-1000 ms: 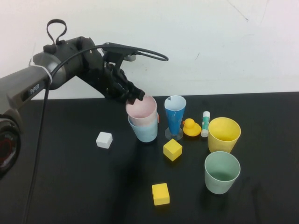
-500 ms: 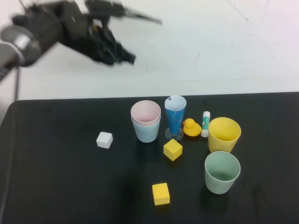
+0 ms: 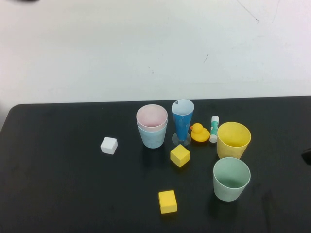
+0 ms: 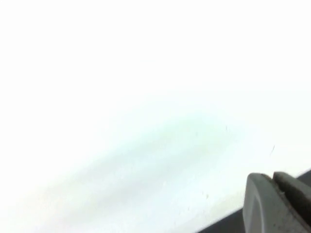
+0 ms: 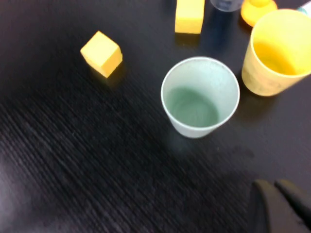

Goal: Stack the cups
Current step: Pick up the green cup

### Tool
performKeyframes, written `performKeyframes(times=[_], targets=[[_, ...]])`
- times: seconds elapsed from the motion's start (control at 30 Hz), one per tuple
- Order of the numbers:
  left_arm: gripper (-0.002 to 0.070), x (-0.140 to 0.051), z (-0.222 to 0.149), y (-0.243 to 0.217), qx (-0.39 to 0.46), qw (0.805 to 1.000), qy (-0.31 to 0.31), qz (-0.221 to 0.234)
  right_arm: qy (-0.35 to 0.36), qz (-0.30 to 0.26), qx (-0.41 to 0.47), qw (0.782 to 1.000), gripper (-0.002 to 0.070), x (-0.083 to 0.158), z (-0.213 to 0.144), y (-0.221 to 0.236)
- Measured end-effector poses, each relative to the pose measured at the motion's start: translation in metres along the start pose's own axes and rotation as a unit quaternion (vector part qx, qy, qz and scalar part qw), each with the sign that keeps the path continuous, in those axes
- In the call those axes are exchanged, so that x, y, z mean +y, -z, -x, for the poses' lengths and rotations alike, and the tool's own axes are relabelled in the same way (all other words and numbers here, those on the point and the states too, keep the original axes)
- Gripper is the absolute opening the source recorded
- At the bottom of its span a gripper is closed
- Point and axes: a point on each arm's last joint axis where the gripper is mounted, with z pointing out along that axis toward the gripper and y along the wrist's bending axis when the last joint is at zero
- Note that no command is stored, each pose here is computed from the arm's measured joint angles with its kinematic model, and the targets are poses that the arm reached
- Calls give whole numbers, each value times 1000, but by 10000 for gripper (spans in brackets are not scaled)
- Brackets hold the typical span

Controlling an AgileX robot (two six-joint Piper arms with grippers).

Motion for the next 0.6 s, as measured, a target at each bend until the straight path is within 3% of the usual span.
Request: performKeyframes(times=[0.17, 0.5, 0.6], targets=[[2, -6, -41, 38, 13, 1000, -17, 15, -2, 18, 9, 1000, 0, -9, 0, -22], [2, -23, -131, 106, 8, 999, -40, 31, 86, 40, 66, 993, 1, 15, 13, -84], [2, -29, -159, 128, -3, 998, -45, 36, 91, 39, 69, 993, 43, 15, 16, -96]])
